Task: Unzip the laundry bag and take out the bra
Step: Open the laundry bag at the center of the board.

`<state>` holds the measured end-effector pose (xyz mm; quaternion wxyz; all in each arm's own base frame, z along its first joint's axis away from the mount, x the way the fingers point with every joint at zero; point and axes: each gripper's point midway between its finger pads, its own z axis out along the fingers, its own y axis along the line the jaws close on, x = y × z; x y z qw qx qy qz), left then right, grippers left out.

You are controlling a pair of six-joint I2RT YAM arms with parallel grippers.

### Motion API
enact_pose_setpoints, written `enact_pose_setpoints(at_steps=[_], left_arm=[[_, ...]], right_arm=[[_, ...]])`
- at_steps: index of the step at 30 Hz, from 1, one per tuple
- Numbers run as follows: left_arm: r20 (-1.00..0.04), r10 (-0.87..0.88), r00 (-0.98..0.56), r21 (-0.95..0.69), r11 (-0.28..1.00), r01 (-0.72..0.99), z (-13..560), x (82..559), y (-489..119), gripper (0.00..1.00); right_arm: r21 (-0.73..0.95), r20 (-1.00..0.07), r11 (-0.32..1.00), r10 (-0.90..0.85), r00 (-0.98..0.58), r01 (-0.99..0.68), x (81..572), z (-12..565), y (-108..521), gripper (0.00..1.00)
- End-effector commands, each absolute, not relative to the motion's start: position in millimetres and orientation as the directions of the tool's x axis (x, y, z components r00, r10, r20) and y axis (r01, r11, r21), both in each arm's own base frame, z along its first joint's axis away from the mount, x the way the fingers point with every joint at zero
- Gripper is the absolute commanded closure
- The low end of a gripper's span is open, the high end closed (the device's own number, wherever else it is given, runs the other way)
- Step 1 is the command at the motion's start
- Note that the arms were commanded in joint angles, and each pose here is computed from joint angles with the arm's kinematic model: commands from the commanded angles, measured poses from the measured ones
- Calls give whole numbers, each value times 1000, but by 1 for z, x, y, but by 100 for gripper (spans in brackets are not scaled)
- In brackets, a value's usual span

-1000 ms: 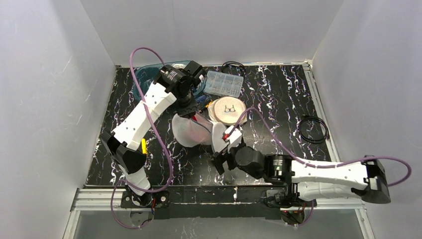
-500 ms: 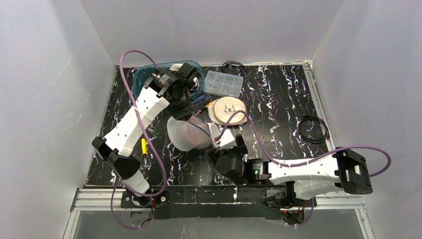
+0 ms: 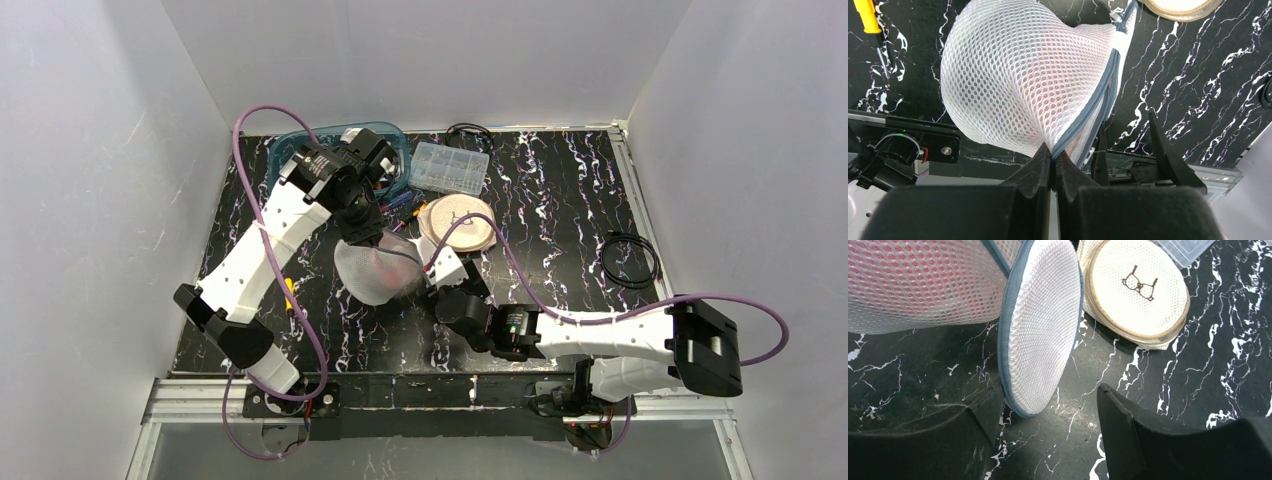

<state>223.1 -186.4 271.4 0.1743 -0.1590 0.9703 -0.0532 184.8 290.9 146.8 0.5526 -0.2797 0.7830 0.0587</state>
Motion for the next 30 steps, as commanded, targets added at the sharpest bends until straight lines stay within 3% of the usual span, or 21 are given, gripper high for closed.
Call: enact_pose_setpoints(at_steps=[1, 3, 5, 10, 14, 21, 26, 28, 30], left_arm=[[-337, -314, -888, -210, 944, -254, 287, 212, -182, 100], [-342, -316, -885, -216, 943, -253, 289, 212, -182, 100], [-345, -320, -882, -221, 942, -255, 291, 212, -182, 100], [-351, -337, -874, -212, 937, -276, 293, 214, -178, 100], [-355, -356, -864, -229, 930, -289, 298, 215, -177, 100], [-363, -372, -854, -272, 919, -285, 313, 216, -180, 100], [-362, -371, -855, -299, 915, -270, 318, 211, -180, 100], [-360, -369, -857, -306, 914, -265, 317, 209, -180, 100], [-358, -361, -861, -309, 916, -256, 316, 207, -179, 100]], right_arm=[[-186, -901, 804, -368, -228, -565, 190, 149, 306, 25], [-185, -897, 796, -376, -231, -577, 190, 146, 308, 24], [-178, -896, 791, -376, -236, -585, 189, 144, 310, 16], [-61, -944, 772, -250, -214, -633, 176, 155, 309, 3], [-2, -971, 750, -160, -179, -662, 168, 172, 304, 2], [-70, -948, 758, -252, -193, -648, 171, 154, 304, 6], [-121, -941, 823, -273, -201, -555, 186, 150, 294, 21], [-122, -947, 829, -263, -187, -546, 188, 155, 294, 36], [-128, -950, 824, -261, -170, -551, 189, 162, 295, 60]])
